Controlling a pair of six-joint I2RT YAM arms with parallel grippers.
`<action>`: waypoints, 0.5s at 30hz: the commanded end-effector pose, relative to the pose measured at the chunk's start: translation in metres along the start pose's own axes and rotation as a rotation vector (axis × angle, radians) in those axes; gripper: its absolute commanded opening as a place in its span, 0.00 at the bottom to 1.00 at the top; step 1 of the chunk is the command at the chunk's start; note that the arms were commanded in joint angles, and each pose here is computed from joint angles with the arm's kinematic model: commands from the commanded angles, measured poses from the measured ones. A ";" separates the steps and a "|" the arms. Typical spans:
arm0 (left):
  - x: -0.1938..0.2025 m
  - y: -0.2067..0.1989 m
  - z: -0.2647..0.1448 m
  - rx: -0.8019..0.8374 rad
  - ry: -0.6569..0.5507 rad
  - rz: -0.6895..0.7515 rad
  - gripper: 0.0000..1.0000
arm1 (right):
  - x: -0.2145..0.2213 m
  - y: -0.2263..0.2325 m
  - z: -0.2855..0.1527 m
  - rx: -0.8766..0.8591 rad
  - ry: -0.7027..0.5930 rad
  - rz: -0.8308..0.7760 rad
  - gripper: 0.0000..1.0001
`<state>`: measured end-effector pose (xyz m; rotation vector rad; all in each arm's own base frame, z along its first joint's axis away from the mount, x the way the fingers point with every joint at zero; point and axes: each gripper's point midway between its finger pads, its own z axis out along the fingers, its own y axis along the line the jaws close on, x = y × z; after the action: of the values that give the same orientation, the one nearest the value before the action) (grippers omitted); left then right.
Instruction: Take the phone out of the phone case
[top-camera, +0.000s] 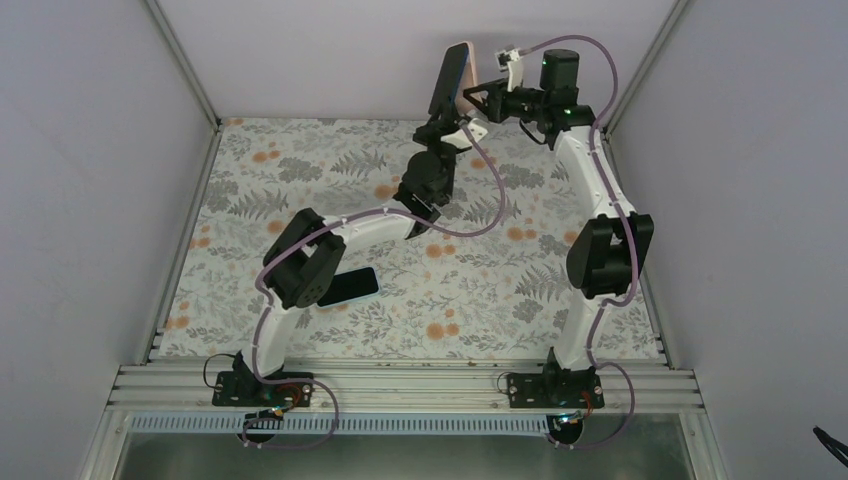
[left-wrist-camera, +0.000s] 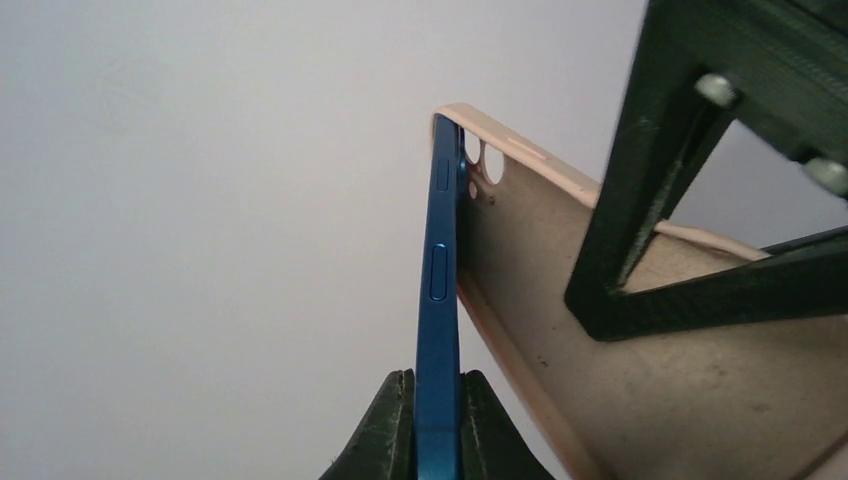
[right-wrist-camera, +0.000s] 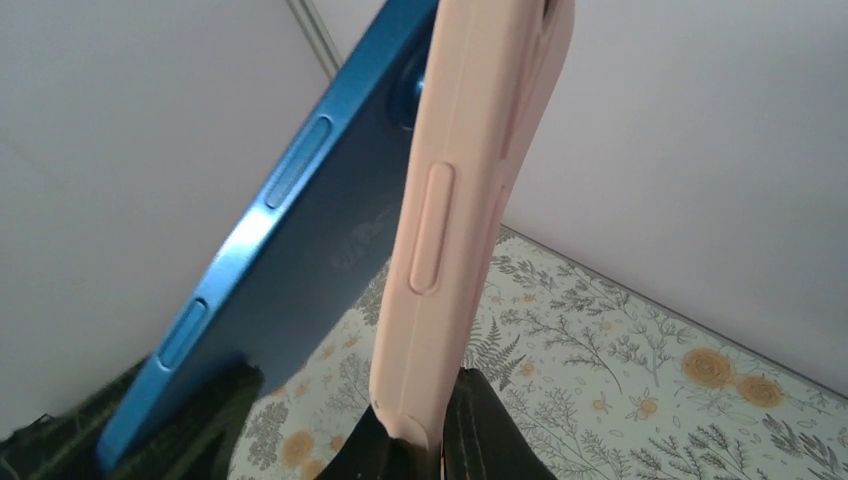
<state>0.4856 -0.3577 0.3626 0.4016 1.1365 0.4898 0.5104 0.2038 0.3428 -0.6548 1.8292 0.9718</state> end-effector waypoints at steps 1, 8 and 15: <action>0.010 0.170 0.026 -0.361 0.069 -0.174 0.02 | 0.051 0.046 -0.010 -0.271 0.175 0.172 0.03; -0.001 0.148 0.021 -0.022 0.132 -0.236 0.02 | 0.060 -0.043 -0.013 0.210 0.259 0.007 0.03; 0.057 0.160 -0.024 0.052 0.271 0.200 0.02 | 0.113 -0.113 -0.061 0.449 0.513 -0.046 0.03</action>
<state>0.4607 -0.2926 0.3731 0.6679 1.3610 0.3809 0.5346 0.1650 0.3038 -0.7126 2.0108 0.5517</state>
